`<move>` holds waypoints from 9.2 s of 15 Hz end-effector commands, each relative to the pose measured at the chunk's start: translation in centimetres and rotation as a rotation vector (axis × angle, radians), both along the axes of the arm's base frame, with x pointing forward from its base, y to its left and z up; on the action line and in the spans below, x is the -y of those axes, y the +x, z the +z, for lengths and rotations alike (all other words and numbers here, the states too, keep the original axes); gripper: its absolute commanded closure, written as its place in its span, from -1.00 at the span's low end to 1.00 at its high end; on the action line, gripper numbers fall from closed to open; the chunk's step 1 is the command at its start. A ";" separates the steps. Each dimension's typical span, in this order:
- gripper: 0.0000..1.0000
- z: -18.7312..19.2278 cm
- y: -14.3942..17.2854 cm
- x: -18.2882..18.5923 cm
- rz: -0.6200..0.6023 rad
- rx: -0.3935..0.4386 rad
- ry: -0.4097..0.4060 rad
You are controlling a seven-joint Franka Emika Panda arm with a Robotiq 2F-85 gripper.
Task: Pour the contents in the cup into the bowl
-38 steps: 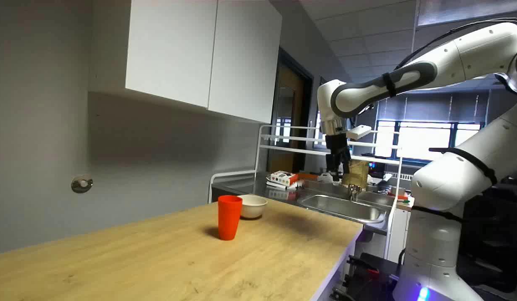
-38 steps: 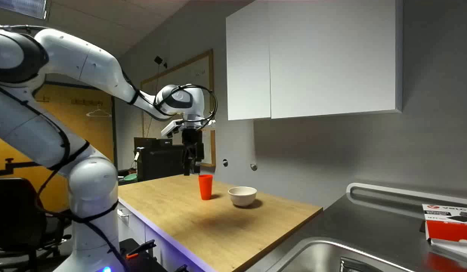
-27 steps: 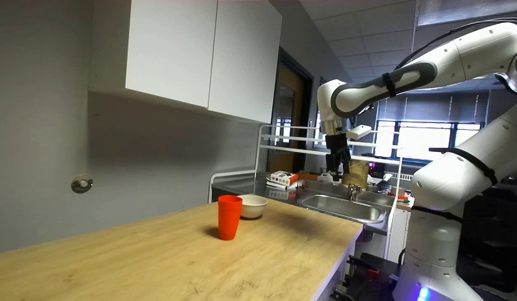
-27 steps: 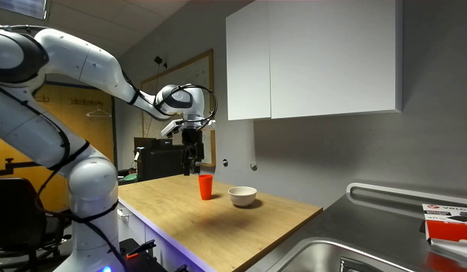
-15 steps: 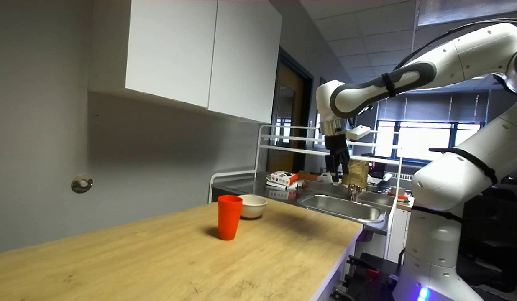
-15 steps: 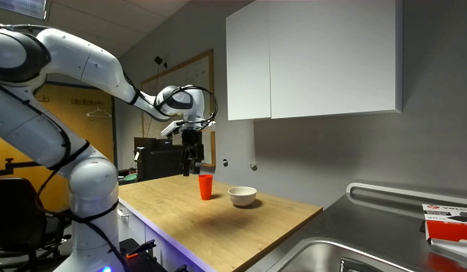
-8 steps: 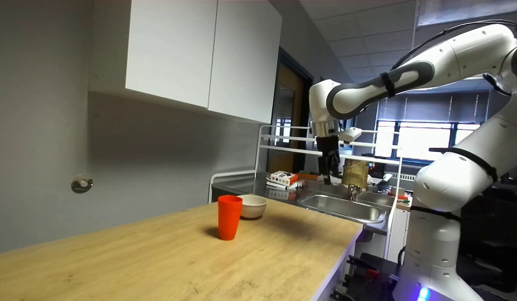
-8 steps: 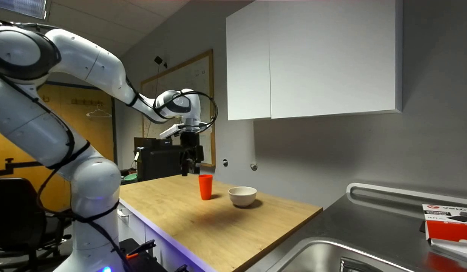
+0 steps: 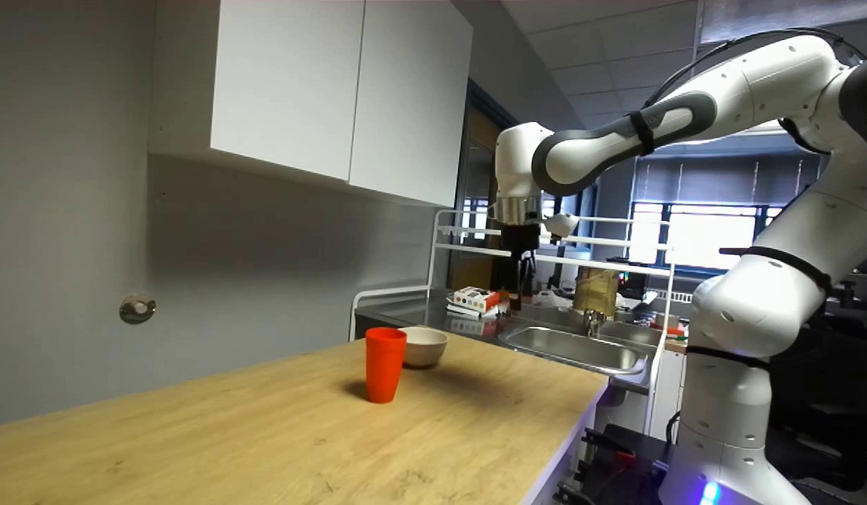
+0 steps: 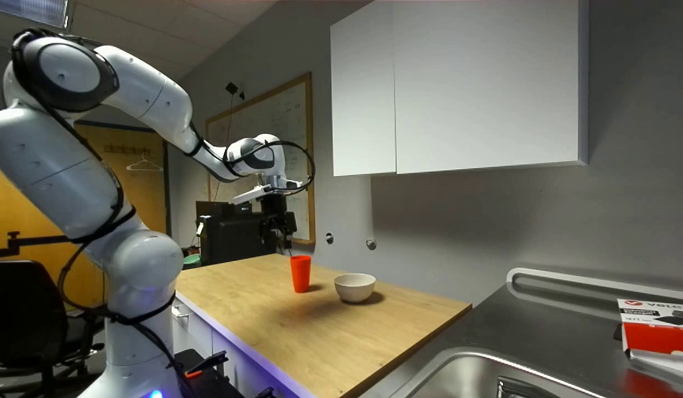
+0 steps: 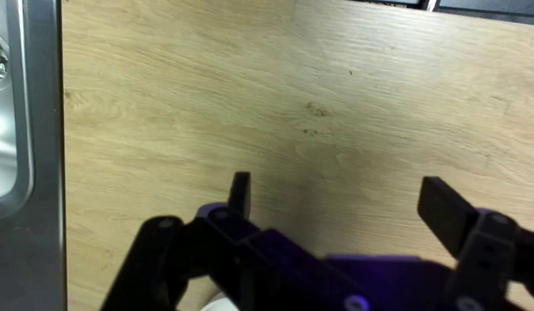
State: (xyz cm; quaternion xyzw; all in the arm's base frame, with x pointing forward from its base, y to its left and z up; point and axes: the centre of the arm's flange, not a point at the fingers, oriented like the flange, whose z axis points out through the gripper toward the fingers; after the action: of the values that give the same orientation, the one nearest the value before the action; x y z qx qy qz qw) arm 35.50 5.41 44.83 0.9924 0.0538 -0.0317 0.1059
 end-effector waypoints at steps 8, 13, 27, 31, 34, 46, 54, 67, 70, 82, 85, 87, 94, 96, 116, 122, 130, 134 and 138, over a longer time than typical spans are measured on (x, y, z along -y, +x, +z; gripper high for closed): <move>-1.00 -0.4 10.6 -10.4 0.174 -0.040 0.049; -1.00 -3.1 16.0 -13.8 0.227 -0.091 0.092; -1.00 -11.1 22.4 -17.3 0.319 -0.214 0.184; -0.14 -12.2 23.0 -15.2 0.289 -0.236 0.188; 0.33 -11.9 22.5 -14.3 0.272 -0.231 0.163; 0.85 -7.3 15.0 -9.1 0.216 -0.217 -0.053; 0.88 1.6 14.2 -6.4 0.358 -0.203 0.089; 0.89 5.6 23.1 -0.1 0.662 -0.244 0.415; 0.90 4.6 24.8 1.6 0.684 -0.271 0.452; 0.90 -1.1 27.8 7.4 0.637 -0.407 0.793; 0.90 -2.5 28.6 8.3 0.621 -0.422 0.847; 0.90 -3.3 29.0 8.7 0.617 -0.427 0.876; 0.90 -4.4 31.6 9.2 0.642 -0.441 0.954; 0.90 -4.8 32.5 8.7 0.645 -0.461 0.985; 0.90 -9.6 35.9 12.7 0.493 -0.589 1.333; 0.90 -10.7 36.5 13.5 0.383 -0.609 1.442; 0.90 -11.8 37.8 15.2 0.270 -0.601 1.562; 0.91 -13.1 38.5 17.0 0.223 -0.597 1.604; 0.91 -14.1 39.4 17.8 0.191 -0.604 1.630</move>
State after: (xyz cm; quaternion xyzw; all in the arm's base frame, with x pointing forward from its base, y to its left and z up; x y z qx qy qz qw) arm 68.75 -10.32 30.35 0.7053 0.1763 -0.2289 -0.6473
